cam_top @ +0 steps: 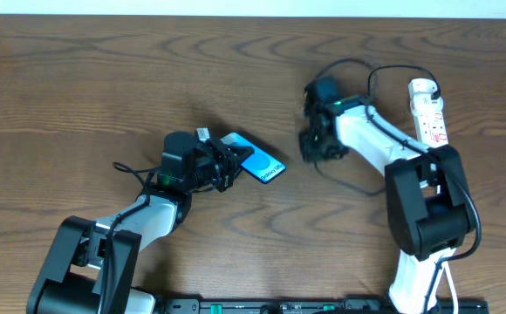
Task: Plug charger to phone and switch on socket
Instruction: 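Move the right gripper to the black USB-C cable near the power strip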
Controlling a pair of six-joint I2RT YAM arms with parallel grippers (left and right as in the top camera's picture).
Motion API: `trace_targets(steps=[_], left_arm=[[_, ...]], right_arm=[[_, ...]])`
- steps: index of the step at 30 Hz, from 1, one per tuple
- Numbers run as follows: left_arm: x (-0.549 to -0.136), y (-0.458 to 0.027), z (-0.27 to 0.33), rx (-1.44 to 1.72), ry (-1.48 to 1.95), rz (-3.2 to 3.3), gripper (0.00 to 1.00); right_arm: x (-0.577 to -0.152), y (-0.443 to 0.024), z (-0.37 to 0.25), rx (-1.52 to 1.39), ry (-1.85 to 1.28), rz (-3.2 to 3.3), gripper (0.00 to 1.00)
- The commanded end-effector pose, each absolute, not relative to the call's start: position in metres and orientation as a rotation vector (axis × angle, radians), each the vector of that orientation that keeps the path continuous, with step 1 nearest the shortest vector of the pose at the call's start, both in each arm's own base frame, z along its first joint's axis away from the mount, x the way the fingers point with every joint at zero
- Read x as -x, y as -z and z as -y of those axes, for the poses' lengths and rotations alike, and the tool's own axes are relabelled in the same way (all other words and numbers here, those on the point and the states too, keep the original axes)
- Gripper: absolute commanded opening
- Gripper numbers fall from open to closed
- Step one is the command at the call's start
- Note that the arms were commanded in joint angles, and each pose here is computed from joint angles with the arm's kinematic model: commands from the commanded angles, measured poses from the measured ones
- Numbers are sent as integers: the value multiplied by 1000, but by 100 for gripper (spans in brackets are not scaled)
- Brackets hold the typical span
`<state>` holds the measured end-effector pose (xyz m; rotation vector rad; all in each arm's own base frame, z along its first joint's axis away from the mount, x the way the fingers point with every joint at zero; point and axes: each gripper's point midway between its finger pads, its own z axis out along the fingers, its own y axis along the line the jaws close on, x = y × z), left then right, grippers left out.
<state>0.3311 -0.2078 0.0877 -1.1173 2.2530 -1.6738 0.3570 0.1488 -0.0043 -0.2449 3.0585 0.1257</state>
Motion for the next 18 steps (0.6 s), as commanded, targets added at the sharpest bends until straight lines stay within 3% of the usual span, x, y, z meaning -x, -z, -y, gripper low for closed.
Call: trace_targets(steps=[1,5,9,13,14,15,18], left_arm=[[-335,-100,213,1042,1706,-2248,8],[-335,-99,213,1042,1706,-2248,8],[-333,-100,214,1034,1717,-2256,8],[-332,-100,215,1031,1722,-2260,8],[-332,-100,215,1031,1722,-2260,8],[-332,-100,215,1031,1722,-2261,8],[-332,-100,215,1030,1723,-2260,8]], right_arm=[[-284,40,-130,452,50,-3312,7],[-272,38,-125,370,91,-3370,28],[-293,32,-130,298,73,-3315,47],[-331,6,-134,279,101,-3216,68],[-348,-1,-136,266,102,-3161,84],[-365,-6,-139,230,88,-3103,92],[-398,-11,-145,51,22,-2984,99]])
